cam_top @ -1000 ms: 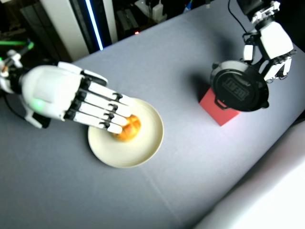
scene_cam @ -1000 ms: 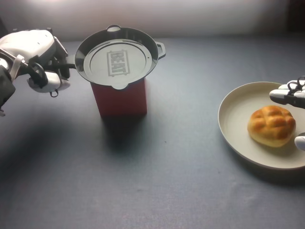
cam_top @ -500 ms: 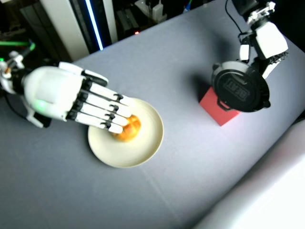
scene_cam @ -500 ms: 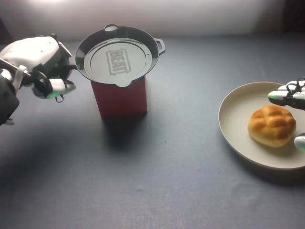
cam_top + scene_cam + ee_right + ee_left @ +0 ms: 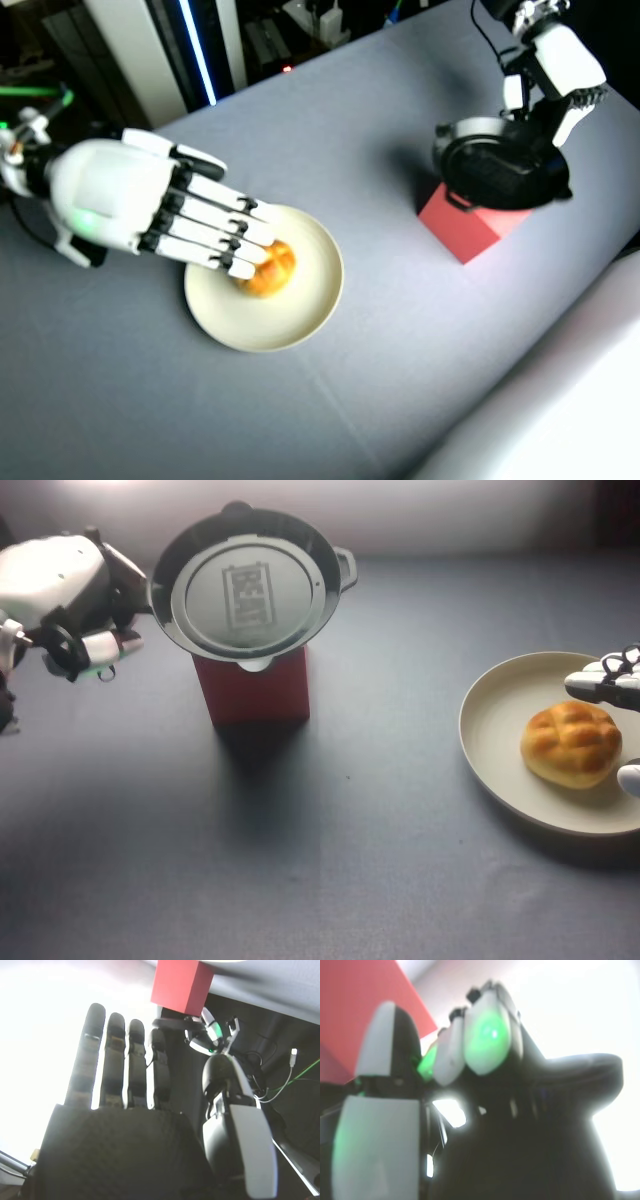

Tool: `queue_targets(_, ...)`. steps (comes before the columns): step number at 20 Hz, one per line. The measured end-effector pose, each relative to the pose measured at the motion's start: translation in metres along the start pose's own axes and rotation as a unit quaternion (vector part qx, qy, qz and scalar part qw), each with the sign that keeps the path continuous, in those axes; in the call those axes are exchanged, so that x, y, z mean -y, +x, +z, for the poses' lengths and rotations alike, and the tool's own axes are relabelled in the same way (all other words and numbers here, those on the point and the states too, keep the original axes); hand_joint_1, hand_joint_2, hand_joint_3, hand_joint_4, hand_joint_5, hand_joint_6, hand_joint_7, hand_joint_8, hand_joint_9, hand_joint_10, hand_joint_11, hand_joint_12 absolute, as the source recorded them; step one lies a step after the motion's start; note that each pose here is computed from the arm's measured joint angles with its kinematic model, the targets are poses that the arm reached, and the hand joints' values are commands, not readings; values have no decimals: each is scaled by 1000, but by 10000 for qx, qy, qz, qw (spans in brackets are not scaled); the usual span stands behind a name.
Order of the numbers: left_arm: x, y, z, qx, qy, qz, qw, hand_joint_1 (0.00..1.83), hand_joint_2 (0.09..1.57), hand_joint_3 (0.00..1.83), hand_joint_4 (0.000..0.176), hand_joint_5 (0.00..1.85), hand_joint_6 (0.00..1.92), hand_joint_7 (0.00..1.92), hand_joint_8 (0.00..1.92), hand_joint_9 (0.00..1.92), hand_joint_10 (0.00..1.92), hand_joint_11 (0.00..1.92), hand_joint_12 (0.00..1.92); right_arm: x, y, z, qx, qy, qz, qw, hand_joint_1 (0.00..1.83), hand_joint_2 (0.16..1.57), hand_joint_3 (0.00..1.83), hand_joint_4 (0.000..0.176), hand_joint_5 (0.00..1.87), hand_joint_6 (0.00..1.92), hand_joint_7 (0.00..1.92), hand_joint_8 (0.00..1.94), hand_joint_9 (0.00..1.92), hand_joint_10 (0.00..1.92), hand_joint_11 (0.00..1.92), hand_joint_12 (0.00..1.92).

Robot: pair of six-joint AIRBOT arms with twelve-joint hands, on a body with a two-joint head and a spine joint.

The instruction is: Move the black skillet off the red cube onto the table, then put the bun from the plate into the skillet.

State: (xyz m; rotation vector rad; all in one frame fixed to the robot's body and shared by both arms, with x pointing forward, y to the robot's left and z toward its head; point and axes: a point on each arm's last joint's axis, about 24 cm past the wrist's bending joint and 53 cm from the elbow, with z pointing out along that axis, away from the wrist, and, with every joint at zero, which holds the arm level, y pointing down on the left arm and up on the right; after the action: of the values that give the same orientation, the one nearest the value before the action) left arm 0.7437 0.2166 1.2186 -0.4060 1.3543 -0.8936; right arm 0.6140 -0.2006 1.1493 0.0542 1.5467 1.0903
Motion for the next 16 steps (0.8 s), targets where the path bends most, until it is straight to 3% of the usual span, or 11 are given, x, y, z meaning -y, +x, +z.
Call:
queue_targets(3,16,-12,-8,214,272,8,9994,1485,1224,2,0,1188,1921,1349,1921,1515,1921,1606,1921,0,2,0,-19,6,20,10000,266,1362,0,37,370,0,381,0,392,1,160,724)
queue_targets(6,28,-8,-23,129,529,-17,9985,1461,1221,0,0,1126,1921,1328,1921,1484,1921,1568,1921,1,2,0,-10,14,33,10000,316,1359,0,22,375,1,392,2,403,2,118,800)
queue_targets(9,37,-7,-44,8,717,134,9973,1422,1247,6,0,1115,1921,1376,1921,1543,1921,1611,1921,1,3,0,-25,26,35,10000,266,1326,0,32,383,1,401,1,409,1,106,859)
queue_targets(10,41,-5,-52,-44,795,162,9967,1462,1244,2,0,1113,1921,1377,1921,1544,1921,1616,1921,1,3,0,-33,29,34,10000,244,1311,0,37,376,0,391,0,400,0,115,821)
queue_targets(11,44,-1,-58,-142,879,172,9959,1489,1238,0,0,1121,1921,1384,1921,1547,1921,1619,1921,2,3,0,-37,33,37,10000,261,1310,0,27,381,2,394,1,400,1,125,811)
queue_targets(14,58,16,-77,-488,1105,278,9923,1503,1209,0,0,1305,1921,1468,1921,1581,1921,1627,1921,2,3,0,-39,39,34,10000,199,1339,5,45,367,4,409,5,444,11,180,803)
queue_targets(16,64,30,-85,-723,1217,327,9894,1473,1225,1,0,1307,1921,1467,1921,1583,1921,1631,1921,2,3,0,-40,46,38,10000,192,1345,2,44,369,3,410,2,459,9,198,798)
